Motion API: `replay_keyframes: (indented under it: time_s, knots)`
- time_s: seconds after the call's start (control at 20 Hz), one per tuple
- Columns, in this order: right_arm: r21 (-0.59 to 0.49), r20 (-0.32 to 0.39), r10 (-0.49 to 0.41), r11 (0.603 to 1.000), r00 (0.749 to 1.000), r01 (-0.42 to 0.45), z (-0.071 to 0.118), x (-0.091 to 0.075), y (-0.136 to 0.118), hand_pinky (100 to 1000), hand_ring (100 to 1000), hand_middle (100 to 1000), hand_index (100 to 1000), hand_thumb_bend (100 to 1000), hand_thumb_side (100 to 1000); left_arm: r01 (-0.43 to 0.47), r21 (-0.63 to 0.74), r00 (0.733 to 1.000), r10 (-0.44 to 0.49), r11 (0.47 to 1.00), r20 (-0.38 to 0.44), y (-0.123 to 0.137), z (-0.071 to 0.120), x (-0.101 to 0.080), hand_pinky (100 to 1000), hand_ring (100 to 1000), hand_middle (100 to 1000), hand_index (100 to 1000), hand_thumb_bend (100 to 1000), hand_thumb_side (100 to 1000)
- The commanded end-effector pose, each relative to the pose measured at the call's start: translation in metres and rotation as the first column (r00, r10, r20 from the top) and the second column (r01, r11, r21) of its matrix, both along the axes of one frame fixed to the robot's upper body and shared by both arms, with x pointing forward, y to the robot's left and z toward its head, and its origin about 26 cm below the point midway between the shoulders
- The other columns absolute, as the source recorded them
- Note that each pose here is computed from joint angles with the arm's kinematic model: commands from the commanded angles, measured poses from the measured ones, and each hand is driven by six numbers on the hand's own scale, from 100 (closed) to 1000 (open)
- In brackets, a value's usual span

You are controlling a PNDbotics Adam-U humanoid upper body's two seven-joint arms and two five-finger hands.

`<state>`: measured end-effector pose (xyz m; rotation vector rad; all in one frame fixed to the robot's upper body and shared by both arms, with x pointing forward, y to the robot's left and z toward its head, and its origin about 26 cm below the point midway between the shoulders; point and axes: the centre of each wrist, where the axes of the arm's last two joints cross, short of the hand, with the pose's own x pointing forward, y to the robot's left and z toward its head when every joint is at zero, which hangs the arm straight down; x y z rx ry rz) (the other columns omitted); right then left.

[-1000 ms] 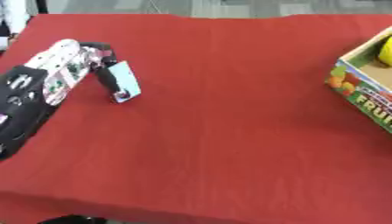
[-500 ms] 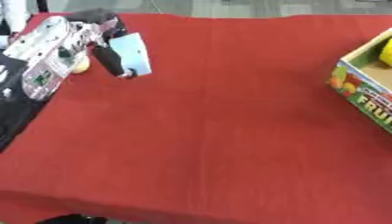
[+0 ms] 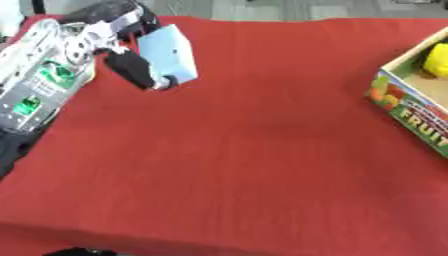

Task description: Pick up the objects with one hand, pass them to the other hand, and then place them into the box on the other side of the table.

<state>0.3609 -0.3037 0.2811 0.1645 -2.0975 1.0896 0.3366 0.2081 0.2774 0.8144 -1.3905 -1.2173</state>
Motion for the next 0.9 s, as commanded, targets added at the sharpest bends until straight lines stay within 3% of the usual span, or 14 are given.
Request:
replay_keyframes:
  time_s: [0.05,0.9]
  knots:
    - [-0.04,0.039,0.032,0.999,0.999,-0.031,0.009,0.0,0.009,937,1000,967,956,100,384,0.056,-0.044,0.998,-0.054,0.997,0.04,-0.005,0.006,-0.007,705,633,571,547,100,220]
    - [-0.161,0.064,0.155,0.977,0.986,-0.143,-0.004,0.013,0.051,935,1000,966,953,100,312,0.214,-0.248,0.968,-0.171,0.945,0.184,-0.033,-0.039,-0.007,689,606,539,535,100,314]
